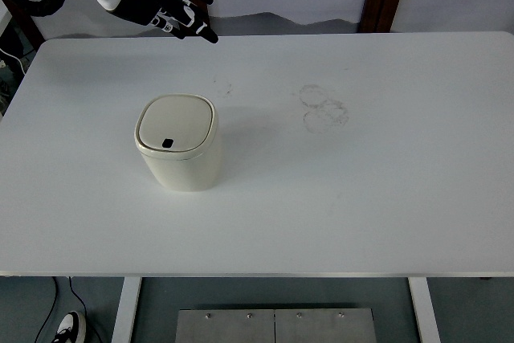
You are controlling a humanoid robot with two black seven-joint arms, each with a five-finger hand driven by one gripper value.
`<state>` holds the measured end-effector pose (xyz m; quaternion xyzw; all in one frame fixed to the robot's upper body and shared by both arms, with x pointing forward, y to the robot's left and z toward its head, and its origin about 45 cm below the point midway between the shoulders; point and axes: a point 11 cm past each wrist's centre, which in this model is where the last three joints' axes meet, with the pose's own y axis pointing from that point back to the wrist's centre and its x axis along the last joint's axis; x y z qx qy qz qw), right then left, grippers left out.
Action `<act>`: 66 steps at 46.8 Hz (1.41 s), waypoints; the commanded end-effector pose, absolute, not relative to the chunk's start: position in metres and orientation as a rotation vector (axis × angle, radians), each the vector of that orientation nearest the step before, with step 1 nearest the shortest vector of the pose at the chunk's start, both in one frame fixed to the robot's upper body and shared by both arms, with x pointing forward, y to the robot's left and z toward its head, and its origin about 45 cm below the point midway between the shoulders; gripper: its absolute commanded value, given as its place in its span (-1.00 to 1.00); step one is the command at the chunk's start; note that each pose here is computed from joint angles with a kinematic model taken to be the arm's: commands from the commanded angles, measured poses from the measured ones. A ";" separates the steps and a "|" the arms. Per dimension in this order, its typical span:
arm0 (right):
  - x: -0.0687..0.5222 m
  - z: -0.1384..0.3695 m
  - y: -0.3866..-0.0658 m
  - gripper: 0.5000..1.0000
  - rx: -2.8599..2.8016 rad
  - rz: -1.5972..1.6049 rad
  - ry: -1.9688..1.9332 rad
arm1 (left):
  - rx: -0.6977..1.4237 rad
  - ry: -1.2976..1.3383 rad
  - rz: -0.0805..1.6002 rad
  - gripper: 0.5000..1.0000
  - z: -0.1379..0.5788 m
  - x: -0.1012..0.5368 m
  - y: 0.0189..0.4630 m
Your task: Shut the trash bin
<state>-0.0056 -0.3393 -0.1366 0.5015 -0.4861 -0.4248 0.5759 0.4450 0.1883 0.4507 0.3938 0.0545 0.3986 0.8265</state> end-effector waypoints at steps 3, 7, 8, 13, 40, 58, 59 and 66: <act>-0.006 -0.137 -0.339 0.98 1.174 -0.995 -1.138 | 0.747 0.147 0.866 1.00 0.459 0.454 0.189; -0.006 -0.137 -0.339 0.98 1.174 -0.995 -1.138 | 0.664 0.180 0.882 1.00 0.462 0.462 0.193; -0.006 -0.137 -0.339 0.98 1.174 -0.995 -1.138 | 0.637 0.188 0.888 1.00 0.464 0.465 0.194; -0.006 -0.137 -0.339 0.98 1.174 -0.995 -1.138 | 0.486 0.233 0.913 1.00 0.469 0.477 0.203; -0.006 -0.137 -0.339 0.98 1.174 -0.995 -1.138 | -0.008 0.210 1.079 1.00 0.475 0.509 0.266; -0.006 -0.137 -0.339 0.98 1.174 -0.995 -1.138 | -0.285 0.310 1.164 1.00 0.438 0.507 0.314; -0.006 -0.137 -0.339 0.98 1.174 -0.995 -1.138 | -0.294 0.320 1.167 1.00 0.436 0.507 0.315; -0.006 -0.137 -0.339 0.98 1.174 -0.995 -1.138 | -0.312 0.371 1.191 1.00 0.415 0.504 0.326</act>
